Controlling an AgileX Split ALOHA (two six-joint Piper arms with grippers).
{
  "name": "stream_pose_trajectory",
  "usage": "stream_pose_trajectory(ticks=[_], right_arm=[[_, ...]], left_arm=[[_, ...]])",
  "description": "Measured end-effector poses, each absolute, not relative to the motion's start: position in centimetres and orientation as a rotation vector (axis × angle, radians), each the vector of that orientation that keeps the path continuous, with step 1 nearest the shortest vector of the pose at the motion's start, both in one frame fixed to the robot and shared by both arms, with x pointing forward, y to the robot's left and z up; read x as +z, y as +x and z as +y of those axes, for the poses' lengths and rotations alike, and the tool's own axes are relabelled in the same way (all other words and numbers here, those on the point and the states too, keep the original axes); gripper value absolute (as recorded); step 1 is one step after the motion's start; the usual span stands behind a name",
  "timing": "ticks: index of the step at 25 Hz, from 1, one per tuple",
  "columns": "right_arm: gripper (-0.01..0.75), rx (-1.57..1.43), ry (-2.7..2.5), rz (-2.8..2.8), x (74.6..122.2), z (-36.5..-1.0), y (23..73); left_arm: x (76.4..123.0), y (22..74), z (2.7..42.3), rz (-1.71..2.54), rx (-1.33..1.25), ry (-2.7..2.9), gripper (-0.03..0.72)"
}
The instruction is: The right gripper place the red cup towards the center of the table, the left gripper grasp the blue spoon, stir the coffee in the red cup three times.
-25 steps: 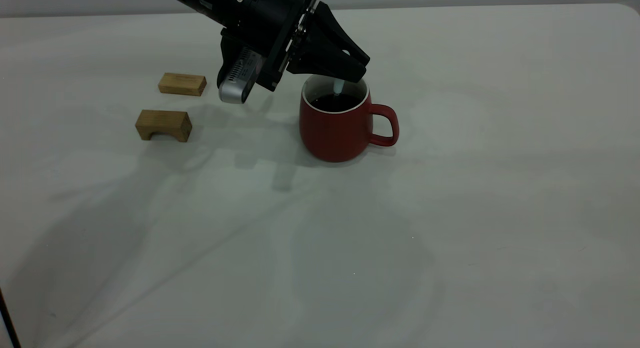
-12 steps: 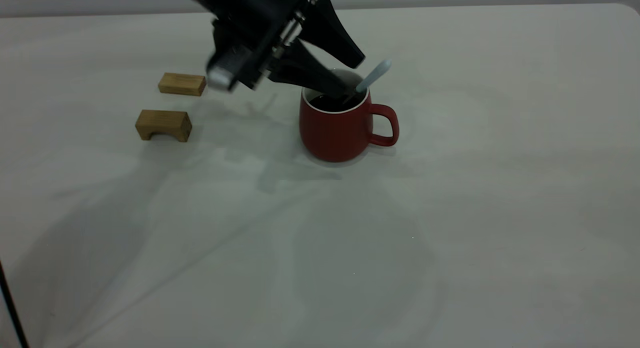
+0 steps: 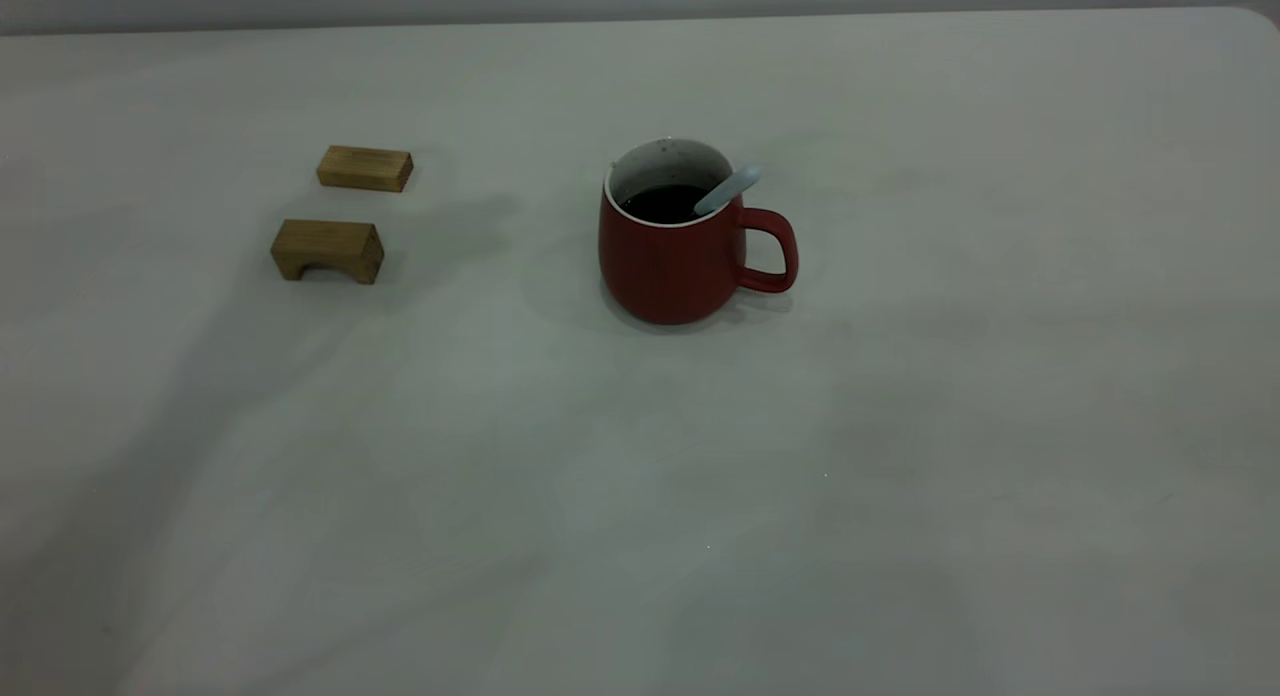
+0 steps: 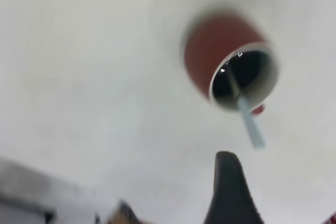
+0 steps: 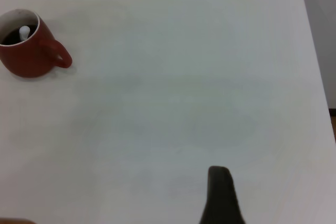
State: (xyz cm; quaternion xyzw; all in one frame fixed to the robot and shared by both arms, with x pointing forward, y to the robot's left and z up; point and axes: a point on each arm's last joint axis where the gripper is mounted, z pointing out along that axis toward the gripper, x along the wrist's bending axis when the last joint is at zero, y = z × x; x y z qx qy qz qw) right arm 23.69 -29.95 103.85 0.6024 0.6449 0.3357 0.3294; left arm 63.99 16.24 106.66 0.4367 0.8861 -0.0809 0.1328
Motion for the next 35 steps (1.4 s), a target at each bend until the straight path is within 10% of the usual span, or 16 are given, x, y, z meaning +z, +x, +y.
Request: stream_pose_trajectory(ticks=[8, 35], right_arm=[[0.591, 0.878, 1.575, 1.688, 103.8, -30.0, 23.7], [0.591, 0.879, 1.575, 1.689, 103.8, -29.9, 23.7]], left_arm=[[118.2, 55.8, 18.9, 1.884, 0.253, 1.86, 0.555], [108.0, 26.0, 29.8, 1.717, 0.639, 1.892, 0.555]])
